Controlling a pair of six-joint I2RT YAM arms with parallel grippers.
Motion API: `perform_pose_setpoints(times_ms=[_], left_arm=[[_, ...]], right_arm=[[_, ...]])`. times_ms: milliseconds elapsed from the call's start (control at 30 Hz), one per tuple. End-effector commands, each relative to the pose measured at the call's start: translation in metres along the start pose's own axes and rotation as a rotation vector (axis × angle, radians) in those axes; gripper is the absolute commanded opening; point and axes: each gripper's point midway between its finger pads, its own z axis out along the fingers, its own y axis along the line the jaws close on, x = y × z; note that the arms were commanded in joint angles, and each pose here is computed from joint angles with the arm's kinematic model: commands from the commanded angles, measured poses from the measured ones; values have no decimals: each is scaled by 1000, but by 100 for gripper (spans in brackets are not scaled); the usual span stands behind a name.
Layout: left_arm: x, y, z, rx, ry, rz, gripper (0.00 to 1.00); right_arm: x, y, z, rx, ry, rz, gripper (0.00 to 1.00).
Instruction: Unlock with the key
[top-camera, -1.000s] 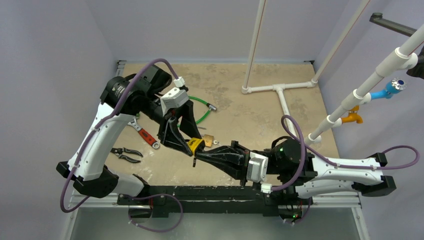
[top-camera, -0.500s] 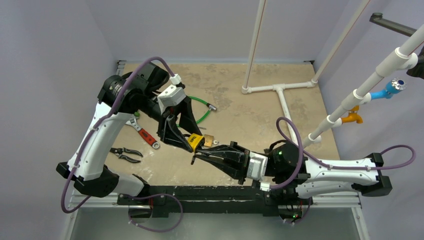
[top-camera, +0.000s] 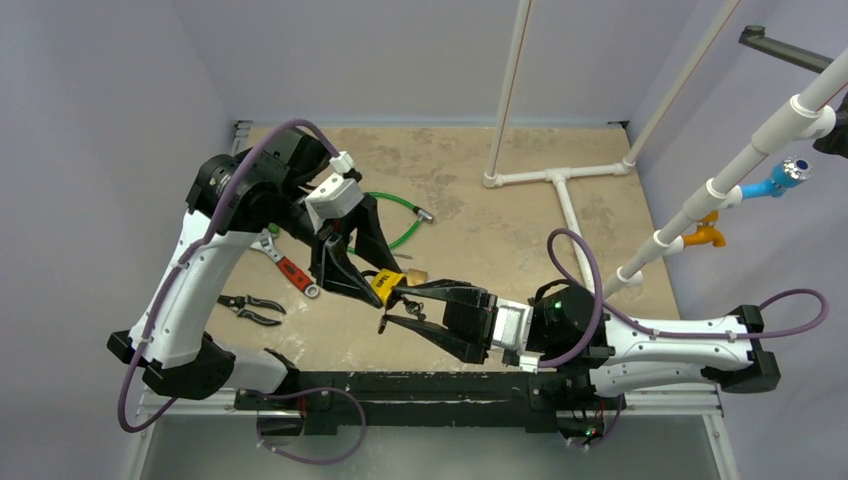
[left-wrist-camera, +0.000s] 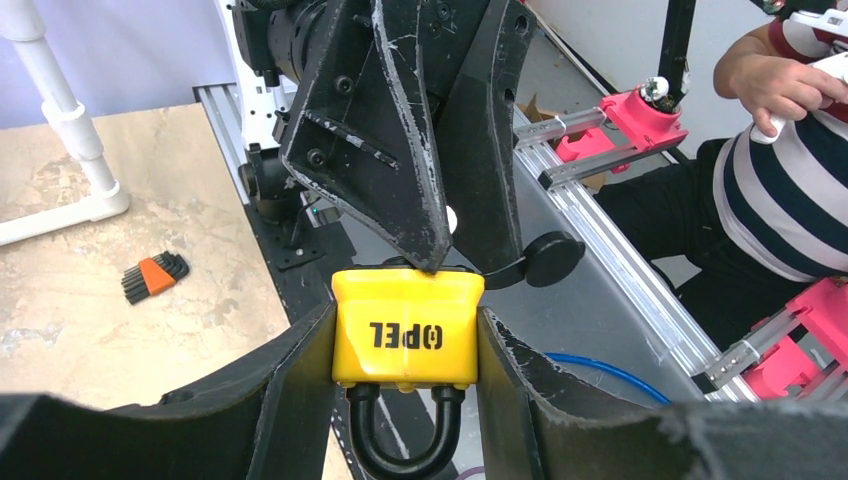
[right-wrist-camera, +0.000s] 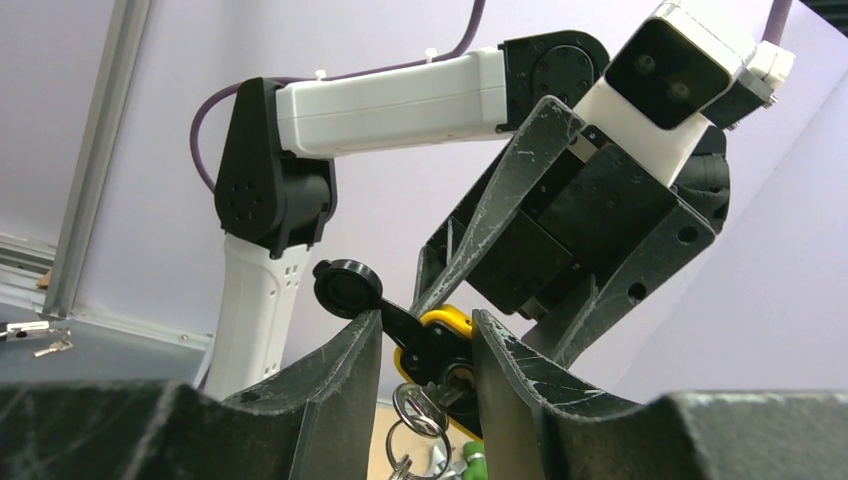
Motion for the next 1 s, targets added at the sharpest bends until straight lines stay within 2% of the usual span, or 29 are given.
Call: perform_pose_setpoints(times_ms=[0,133,367,500,633,767,800,833,967], left_arm=[[-42,-68,-4,205,-237,-93,0],[-42,-63,-5,192,-242,-90,0],[-37,-41,-9,143,-258,-119,0],[-37,-38,-10,136,-260,-118,0],[-37,-38,-10,136,-261,-113,0],[-36,-36,-10,133,-262,-113,0],[-36,-36,-10,131,-262,-113,0],[-36,-36,-10,130,-263,-112,0],[-37,-35,-13,113,-266,-105,0]], right_arm=[[26,2,-6,6,112,26,38],[22,0,-5,7,109,18,40],[10,-9,-1,9,105,-16,49],[1,-18,-1,37,106,-33,60],[-12,-25,1,38,102,-45,67],[-21,-29,2,35,96,-54,80],[-24,-32,2,40,97,-55,85],[-26,-34,2,45,100,-57,97],[-50,-44,-3,54,70,-47,98]])
